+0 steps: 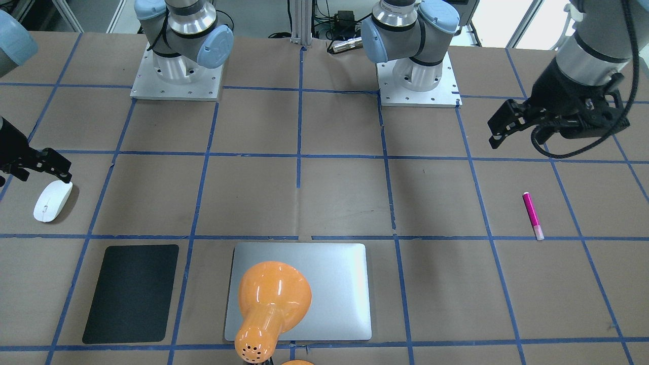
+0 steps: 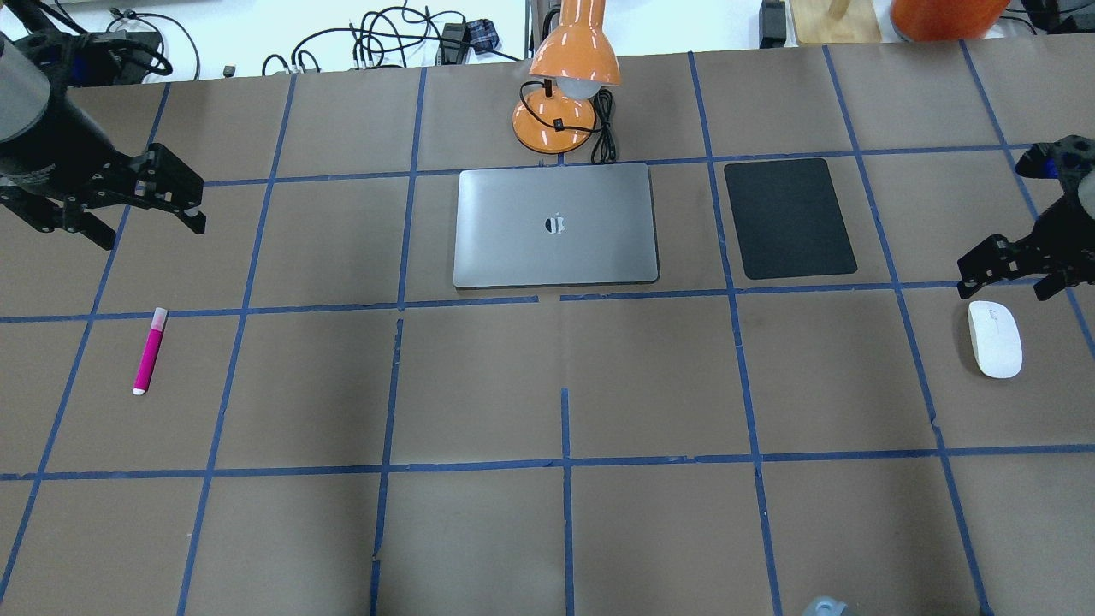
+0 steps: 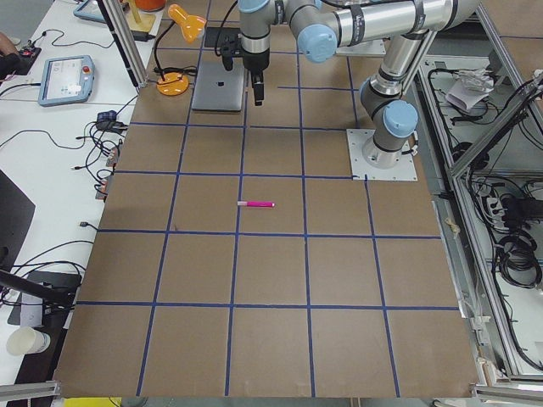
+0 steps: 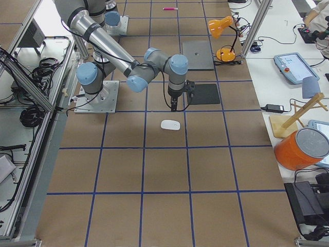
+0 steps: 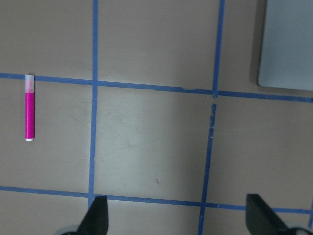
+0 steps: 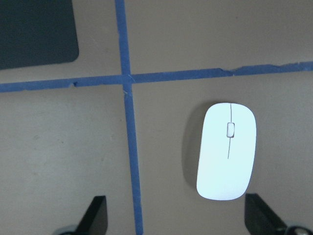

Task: Place pen and mouse around notebook

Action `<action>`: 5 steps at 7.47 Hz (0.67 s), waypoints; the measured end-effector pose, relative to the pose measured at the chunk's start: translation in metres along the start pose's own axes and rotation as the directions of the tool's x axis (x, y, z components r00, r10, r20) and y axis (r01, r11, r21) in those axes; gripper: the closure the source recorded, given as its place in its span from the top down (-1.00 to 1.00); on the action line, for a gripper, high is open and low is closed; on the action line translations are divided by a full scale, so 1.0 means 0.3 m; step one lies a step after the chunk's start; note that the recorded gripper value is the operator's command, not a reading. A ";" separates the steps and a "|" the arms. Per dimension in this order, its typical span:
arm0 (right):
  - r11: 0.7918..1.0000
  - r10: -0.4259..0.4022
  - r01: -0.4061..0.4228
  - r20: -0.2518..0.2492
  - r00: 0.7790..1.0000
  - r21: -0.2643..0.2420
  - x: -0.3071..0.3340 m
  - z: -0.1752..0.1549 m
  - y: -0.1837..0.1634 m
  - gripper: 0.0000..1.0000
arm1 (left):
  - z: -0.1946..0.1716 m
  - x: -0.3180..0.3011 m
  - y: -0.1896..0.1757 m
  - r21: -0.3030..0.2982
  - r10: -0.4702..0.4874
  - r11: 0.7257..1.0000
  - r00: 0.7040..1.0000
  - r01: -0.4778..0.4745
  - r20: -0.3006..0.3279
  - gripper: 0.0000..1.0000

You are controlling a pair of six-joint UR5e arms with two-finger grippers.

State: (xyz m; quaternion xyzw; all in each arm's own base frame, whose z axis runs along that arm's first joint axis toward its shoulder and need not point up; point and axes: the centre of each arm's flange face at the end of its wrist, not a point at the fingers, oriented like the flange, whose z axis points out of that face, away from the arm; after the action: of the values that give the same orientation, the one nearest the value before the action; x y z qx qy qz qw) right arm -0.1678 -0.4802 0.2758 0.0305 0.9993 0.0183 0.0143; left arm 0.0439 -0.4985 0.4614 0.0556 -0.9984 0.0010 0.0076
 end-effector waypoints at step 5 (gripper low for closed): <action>0.998 -0.015 0.017 0.038 0.999 -0.059 0.159 0.241 -0.012 1.00 | 0.386 -0.529 -0.086 0.015 0.146 0.989 0.989 -0.147 0.019 1.00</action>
State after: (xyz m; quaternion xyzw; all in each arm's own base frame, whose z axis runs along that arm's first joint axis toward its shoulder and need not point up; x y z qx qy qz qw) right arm -0.2136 -0.4784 0.2021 0.0222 0.9981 0.0472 0.0340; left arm 0.2029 -0.5069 0.3433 -0.0177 -0.9998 0.0090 -0.0020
